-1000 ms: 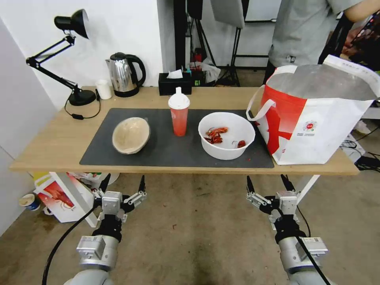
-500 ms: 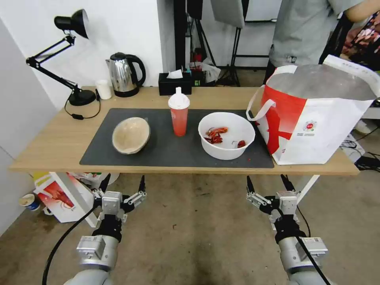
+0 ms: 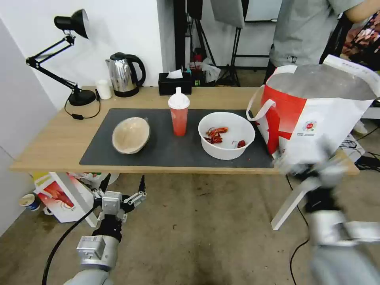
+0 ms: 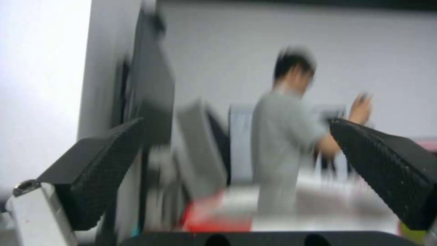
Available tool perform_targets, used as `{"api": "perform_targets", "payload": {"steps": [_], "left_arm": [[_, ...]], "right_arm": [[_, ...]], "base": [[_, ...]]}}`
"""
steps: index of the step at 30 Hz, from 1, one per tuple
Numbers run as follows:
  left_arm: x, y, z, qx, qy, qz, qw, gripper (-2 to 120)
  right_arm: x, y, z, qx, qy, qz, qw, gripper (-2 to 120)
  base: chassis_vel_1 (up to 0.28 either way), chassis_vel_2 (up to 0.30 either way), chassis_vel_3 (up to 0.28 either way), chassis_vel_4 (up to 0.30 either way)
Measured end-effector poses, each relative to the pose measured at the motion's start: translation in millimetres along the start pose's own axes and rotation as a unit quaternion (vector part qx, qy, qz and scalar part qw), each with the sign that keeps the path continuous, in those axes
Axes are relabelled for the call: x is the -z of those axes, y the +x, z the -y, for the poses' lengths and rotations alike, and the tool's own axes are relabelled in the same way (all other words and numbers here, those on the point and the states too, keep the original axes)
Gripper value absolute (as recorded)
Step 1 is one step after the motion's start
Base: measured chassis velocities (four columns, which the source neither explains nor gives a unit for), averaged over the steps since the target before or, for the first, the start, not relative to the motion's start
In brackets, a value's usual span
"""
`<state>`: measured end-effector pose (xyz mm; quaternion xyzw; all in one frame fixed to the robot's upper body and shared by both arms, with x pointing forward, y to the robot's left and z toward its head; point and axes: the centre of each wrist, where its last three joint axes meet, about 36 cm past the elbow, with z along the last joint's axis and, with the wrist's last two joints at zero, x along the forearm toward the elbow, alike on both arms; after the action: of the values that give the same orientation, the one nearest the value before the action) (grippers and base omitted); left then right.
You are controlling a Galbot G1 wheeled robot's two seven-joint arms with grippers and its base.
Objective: Pick up the trash from the table and place it into the takeout bag.
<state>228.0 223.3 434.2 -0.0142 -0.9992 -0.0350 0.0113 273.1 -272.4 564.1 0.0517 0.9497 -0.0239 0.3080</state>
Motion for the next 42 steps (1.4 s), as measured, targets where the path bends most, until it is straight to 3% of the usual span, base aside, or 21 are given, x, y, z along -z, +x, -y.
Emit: {"api": "perform_targets", "payload": {"steps": [4,11,16,31,38,42], "left_arm": [[0.0,0,0.0,0.000,0.000,0.000,1.0000,100],[0.0,0,0.0,0.000,0.000,0.000,1.0000,100],[0.0,0,0.0,0.000,0.000,0.000,1.0000,100],[0.0,0,0.0,0.000,0.000,0.000,1.0000,100],[0.0,0,0.0,0.000,0.000,0.000,1.0000,100],[0.0,0,0.0,0.000,0.000,0.000,1.0000,100]], "right_arm": [[4,-8,5,0.007,-0.005,0.031,0.999,100],[3,-6,5,0.028,-0.023,0.023,0.999,100],[-2,0,-5,0.087,-0.077,-0.023,0.993,100],[-3,-6,-23,0.145,-0.113,-0.088,0.979,100],[11,-35,-4,0.169,-0.115,-0.114,0.972,100],[23,-53,8,0.207,-0.105,-0.103,0.967,100]], "base": [[0.000,0.000,0.000,0.000],[0.000,0.000,0.000,0.000],[0.000,0.000,0.000,0.000],[0.000,0.000,0.000,0.000],[0.000,0.000,0.000,0.000],[0.000,0.000,0.000,0.000]]}}
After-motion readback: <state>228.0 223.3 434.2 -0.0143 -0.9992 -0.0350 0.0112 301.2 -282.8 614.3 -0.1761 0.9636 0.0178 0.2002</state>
